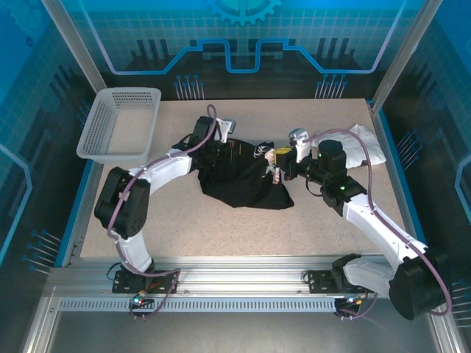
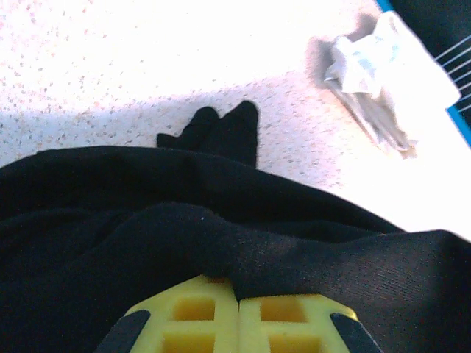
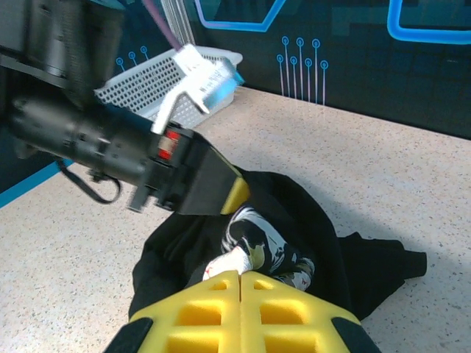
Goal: Fold the inside-out t-shirt
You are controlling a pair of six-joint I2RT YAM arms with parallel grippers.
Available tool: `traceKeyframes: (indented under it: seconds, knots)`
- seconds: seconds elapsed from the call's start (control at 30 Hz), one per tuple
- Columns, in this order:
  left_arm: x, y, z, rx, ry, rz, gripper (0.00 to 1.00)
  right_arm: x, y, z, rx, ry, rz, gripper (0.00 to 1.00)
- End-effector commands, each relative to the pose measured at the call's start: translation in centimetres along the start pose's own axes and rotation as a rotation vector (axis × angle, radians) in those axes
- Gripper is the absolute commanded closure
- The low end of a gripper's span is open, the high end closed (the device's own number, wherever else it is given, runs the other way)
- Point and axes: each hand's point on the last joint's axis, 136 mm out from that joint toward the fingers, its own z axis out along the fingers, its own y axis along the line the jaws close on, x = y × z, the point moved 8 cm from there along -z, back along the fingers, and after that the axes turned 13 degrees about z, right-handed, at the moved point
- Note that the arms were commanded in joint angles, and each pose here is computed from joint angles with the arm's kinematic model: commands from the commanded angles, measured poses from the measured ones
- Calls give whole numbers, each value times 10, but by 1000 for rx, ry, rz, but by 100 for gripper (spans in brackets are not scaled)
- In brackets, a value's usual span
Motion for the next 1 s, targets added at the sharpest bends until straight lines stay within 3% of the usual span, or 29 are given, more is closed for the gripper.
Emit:
traceKeyframes:
  seconds: [0.0, 0.3, 0.53, 0.7, 0.83, 0.97]
  knots:
    - [-35, -27, -48, 100, -152, -4, 100, -21, 2, -13, 37, -83, -10, 100]
    - [-61, -57, -143, 128, -202, -45, 100, -65, 20, -41, 73, -174, -55, 100]
    - [-66, -32, -208, 135, -365, -224, 100, -78, 32, -55, 71, -102, -221, 100]
    - [-54, -15, -192, 40, -309, -246, 100, -71, 37, -29, -36, 46, -206, 100]
    - [-47, -13, -173, 82, -268, -276, 100, -65, 5, 7, 254, 170, -73, 100]
    - [-54, -36, -172, 163, -286, -229, 100, -48, -27, 37, 449, 293, -18, 100]
